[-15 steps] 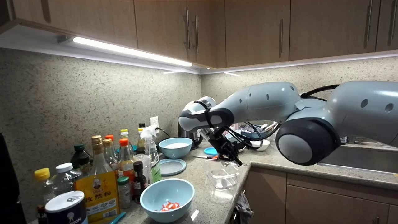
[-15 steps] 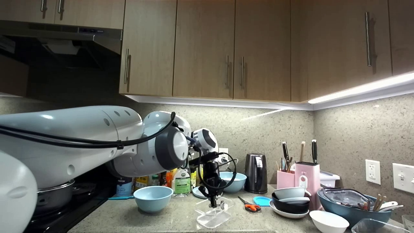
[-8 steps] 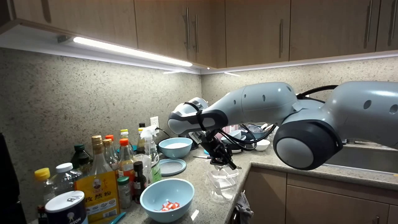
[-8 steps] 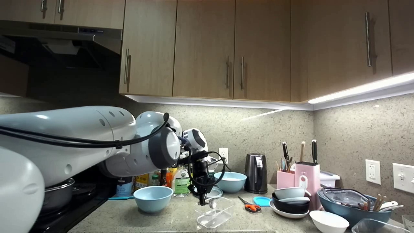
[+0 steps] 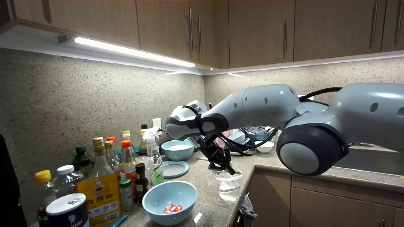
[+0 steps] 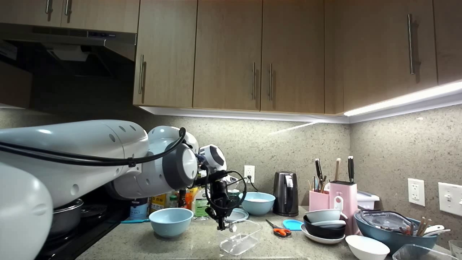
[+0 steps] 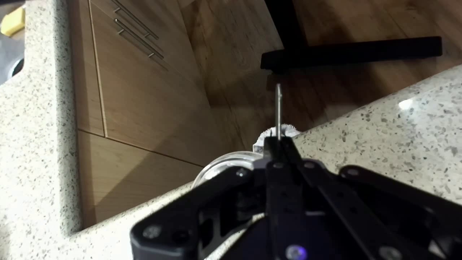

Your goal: Use the spoon to stir in the transparent bowl

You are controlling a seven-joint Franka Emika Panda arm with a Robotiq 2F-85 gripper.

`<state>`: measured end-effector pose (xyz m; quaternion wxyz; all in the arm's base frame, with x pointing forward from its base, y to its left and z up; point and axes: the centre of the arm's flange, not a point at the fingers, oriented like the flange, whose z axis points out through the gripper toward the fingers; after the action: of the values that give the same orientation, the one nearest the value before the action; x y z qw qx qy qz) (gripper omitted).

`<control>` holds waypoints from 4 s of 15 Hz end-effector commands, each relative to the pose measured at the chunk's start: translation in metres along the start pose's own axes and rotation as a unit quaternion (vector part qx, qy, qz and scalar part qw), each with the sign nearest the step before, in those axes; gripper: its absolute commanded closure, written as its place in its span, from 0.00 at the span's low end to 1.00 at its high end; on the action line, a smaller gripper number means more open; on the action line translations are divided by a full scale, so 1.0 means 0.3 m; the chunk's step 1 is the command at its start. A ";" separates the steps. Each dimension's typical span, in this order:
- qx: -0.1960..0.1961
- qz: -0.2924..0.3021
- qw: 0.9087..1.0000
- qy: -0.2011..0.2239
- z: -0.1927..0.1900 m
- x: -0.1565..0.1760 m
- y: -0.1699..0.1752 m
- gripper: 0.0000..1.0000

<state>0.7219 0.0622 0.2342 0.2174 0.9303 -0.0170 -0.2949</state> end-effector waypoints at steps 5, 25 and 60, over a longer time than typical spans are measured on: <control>0.033 0.009 0.999 -0.009 -0.084 0.184 0.127 0.99; 0.090 -0.064 0.986 -0.128 0.147 0.069 0.152 0.99; -0.052 0.075 0.993 0.078 -0.077 0.041 0.160 0.99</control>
<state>0.7561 0.0015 0.2400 0.2651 0.9446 -0.0478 -0.1876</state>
